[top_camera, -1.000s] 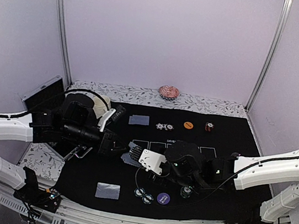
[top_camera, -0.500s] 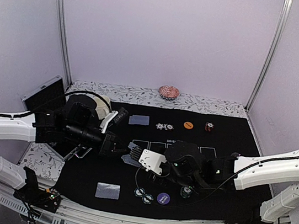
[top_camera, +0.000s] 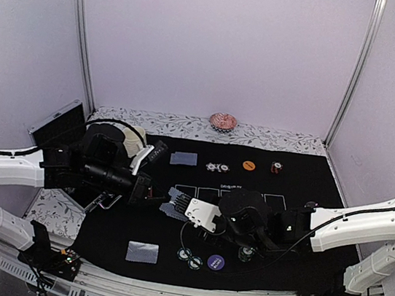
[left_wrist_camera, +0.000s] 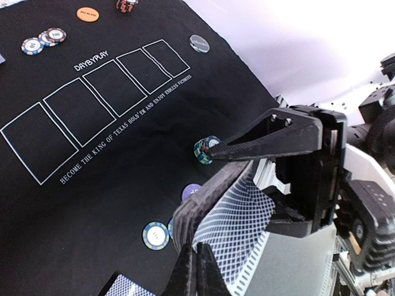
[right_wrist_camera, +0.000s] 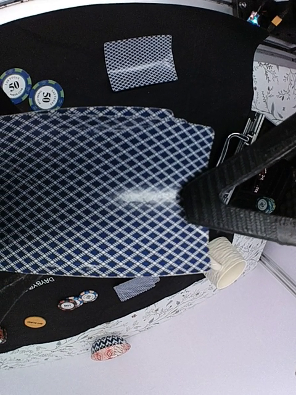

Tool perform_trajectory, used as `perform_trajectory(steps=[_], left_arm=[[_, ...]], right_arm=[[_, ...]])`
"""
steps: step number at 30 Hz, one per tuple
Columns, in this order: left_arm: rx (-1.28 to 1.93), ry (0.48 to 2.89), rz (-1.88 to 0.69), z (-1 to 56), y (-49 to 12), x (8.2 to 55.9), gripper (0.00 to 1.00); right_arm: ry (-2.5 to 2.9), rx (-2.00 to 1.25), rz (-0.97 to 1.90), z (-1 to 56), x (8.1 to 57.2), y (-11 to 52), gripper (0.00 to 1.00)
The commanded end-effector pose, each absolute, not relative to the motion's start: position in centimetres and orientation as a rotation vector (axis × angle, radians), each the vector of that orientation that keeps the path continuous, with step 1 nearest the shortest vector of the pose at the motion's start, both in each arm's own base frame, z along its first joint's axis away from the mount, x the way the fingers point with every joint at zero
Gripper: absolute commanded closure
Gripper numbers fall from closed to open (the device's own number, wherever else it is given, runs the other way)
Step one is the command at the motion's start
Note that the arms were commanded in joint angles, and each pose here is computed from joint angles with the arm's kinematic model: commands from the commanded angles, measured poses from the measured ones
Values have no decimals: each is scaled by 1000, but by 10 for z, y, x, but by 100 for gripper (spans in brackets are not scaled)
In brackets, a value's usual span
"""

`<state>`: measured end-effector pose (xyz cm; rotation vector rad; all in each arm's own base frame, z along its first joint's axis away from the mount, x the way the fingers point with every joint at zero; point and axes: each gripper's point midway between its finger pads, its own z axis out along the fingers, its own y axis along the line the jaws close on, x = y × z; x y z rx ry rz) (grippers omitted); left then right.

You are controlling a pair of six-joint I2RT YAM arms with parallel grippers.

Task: Distribute texas hold em gaming equipment
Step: Pick up the poker card from the face-down deck piles, then distribute the poker card in the big blind area.

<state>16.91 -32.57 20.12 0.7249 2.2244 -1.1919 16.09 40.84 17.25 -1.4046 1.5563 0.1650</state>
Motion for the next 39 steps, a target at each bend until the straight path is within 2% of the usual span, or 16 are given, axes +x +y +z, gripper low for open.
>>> perform_trajectory(steps=[1,18,26,31,39], left_arm=[[735,2176,-1200,217,-322,169,100],[743,2127,-1219,231,-319,168,100],[641,2040,-1209,253,-299,189,100],[529,2001,-1123,264,-280,232,100],[351,2098,-904,230,-274,368,100]], right_arm=[[1557,-1341,169,184,164,401,45],[1588,-1318,164,179,172,392,45],[1620,-1302,158,172,181,382,45],[1644,-1288,148,166,187,373,45],[1650,-1262,148,169,189,364,45]])
